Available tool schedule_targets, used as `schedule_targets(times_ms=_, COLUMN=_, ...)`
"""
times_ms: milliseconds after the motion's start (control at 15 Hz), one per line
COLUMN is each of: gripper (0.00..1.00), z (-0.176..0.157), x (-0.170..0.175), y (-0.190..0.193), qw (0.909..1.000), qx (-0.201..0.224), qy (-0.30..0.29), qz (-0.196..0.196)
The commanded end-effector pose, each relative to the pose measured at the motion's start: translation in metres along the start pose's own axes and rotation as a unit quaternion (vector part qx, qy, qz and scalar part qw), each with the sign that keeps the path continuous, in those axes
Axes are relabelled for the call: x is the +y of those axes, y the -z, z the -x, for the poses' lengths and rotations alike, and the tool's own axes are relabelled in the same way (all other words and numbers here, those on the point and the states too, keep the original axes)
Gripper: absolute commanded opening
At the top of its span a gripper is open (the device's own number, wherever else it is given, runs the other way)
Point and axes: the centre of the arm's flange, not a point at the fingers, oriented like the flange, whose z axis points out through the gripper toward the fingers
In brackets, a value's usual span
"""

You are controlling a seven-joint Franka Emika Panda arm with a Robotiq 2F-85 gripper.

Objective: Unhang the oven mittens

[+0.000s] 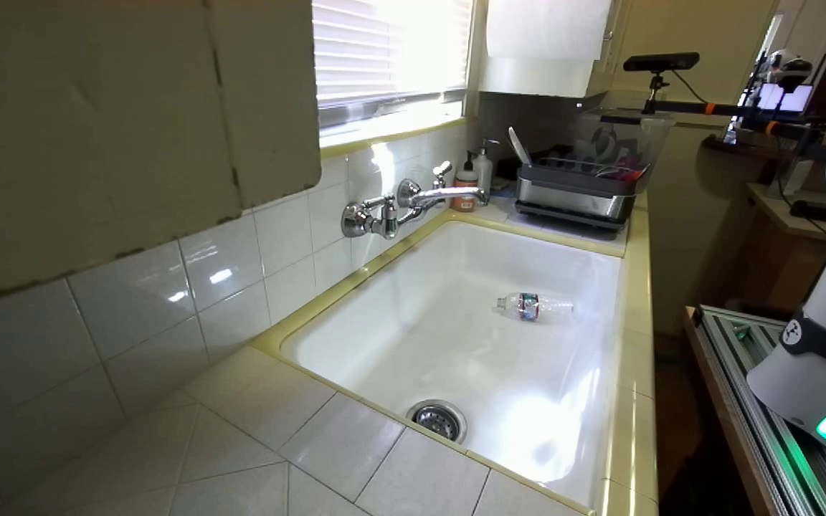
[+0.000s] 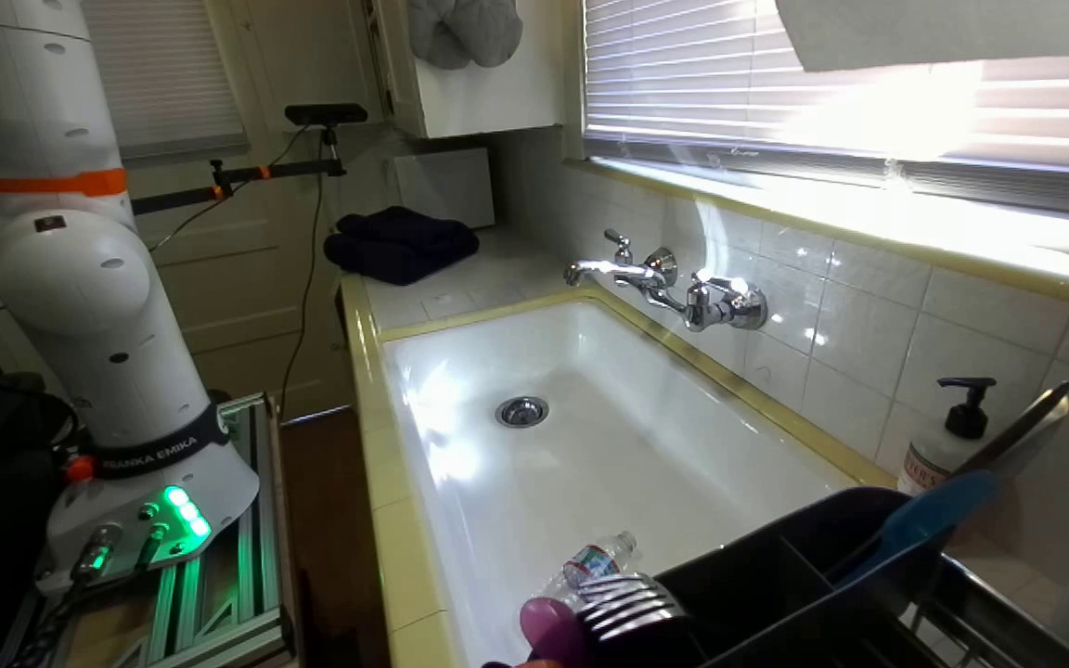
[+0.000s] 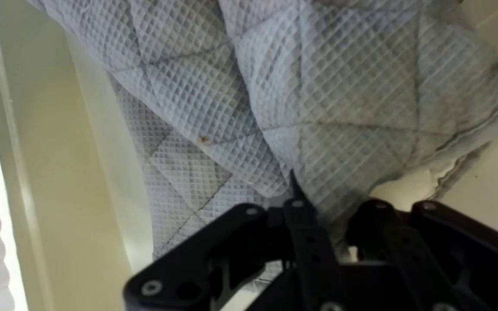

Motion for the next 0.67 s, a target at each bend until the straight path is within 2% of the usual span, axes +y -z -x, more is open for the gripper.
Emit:
schedule_targets(times_ms=0, gripper=0.03, z=-0.017, x=-0.007, y=0.011, qw=0.9997, qx=-0.002, qy=-0.023, qz=-0.009)
schedule_targets(times_ms=400, gripper=0.02, z=-0.033, x=-0.016, y=0.027, qw=0.9991, qx=0.031, qy=-0.029, qz=-0.01)
schedule_targets(times_ms=600, gripper=0.02, z=-0.035, x=-0.017, y=0.033, qw=0.999, qx=0.032, qy=-0.028, qz=-0.012)
